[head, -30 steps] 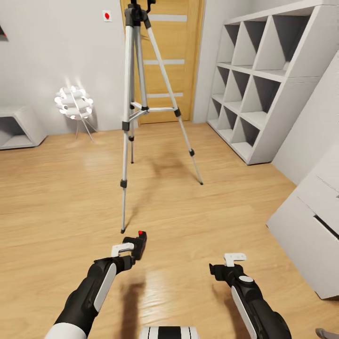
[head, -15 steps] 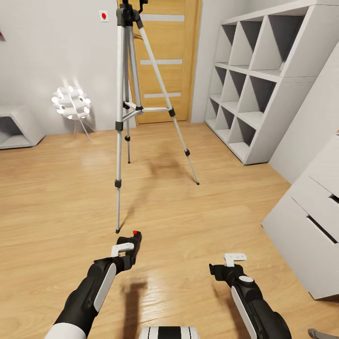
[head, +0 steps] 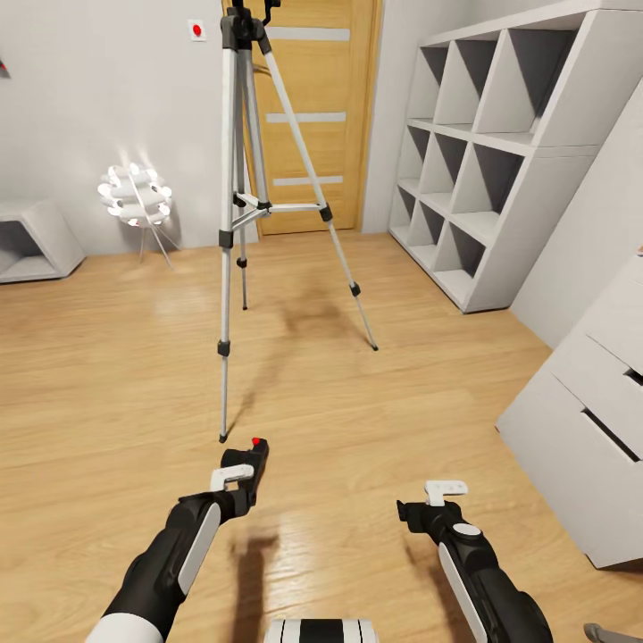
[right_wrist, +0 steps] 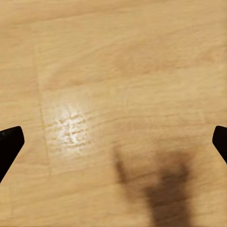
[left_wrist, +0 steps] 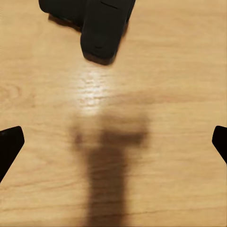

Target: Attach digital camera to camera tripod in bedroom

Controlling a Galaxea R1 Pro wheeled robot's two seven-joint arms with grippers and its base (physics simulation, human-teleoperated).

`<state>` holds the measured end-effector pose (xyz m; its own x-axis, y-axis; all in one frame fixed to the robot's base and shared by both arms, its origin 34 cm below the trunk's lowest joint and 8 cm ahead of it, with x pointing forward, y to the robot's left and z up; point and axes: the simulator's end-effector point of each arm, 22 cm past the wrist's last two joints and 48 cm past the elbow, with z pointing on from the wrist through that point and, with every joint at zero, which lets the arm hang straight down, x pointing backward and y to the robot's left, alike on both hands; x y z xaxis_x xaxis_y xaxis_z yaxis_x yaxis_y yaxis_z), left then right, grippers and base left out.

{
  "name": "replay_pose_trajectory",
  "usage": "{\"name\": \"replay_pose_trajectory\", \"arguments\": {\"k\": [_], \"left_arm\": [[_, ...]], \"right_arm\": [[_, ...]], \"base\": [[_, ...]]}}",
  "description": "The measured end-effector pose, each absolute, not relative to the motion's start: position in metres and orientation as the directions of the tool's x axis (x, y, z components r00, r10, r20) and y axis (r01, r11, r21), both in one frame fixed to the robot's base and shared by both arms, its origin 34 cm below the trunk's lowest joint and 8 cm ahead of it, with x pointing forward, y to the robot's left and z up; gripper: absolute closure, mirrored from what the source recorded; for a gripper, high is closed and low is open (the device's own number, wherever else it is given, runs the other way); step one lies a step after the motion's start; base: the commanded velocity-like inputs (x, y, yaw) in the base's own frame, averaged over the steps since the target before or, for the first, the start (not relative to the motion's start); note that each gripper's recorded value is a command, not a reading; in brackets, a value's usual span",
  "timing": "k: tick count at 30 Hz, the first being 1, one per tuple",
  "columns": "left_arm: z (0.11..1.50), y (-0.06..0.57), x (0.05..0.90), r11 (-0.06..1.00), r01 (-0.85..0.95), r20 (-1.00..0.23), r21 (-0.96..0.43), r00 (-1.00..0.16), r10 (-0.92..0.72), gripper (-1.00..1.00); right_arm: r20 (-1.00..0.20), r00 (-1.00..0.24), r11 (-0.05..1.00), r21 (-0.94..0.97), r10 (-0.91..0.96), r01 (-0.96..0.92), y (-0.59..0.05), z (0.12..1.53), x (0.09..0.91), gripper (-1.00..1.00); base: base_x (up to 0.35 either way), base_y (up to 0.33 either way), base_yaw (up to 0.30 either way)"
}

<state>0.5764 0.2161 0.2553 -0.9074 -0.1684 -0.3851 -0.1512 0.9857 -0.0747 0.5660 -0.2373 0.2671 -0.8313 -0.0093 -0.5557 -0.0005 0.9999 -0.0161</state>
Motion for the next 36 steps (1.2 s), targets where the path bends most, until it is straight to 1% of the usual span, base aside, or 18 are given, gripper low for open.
{"name": "replay_pose_trajectory", "arguments": {"k": [17,28,36], "left_arm": [[0.209,0.228,0.551,0.981,-0.188,-0.431,-0.043,-0.883,-0.188,-1.00],[0.208,0.230,0.552,0.984,-0.174,-0.450,-0.024,-0.878,-0.166,-1.00],[0.216,0.232,0.565,0.987,-0.163,-0.501,-0.014,-0.853,-0.148,-1.00]], "right_arm": [[-0.577,-0.817,1.000,-0.007,0.000,0.006,-0.236,0.266,0.568,-1.00],[-0.552,-0.834,1.000,-0.010,0.003,0.010,-0.239,0.255,0.559,-1.00],[-0.538,-0.843,1.000,-0.010,0.008,0.016,-0.240,0.249,0.553,-1.00]], "base": [[0.000,0.000,0.000],[0.000,0.000,0.000],[0.000,0.000,0.000]]}}
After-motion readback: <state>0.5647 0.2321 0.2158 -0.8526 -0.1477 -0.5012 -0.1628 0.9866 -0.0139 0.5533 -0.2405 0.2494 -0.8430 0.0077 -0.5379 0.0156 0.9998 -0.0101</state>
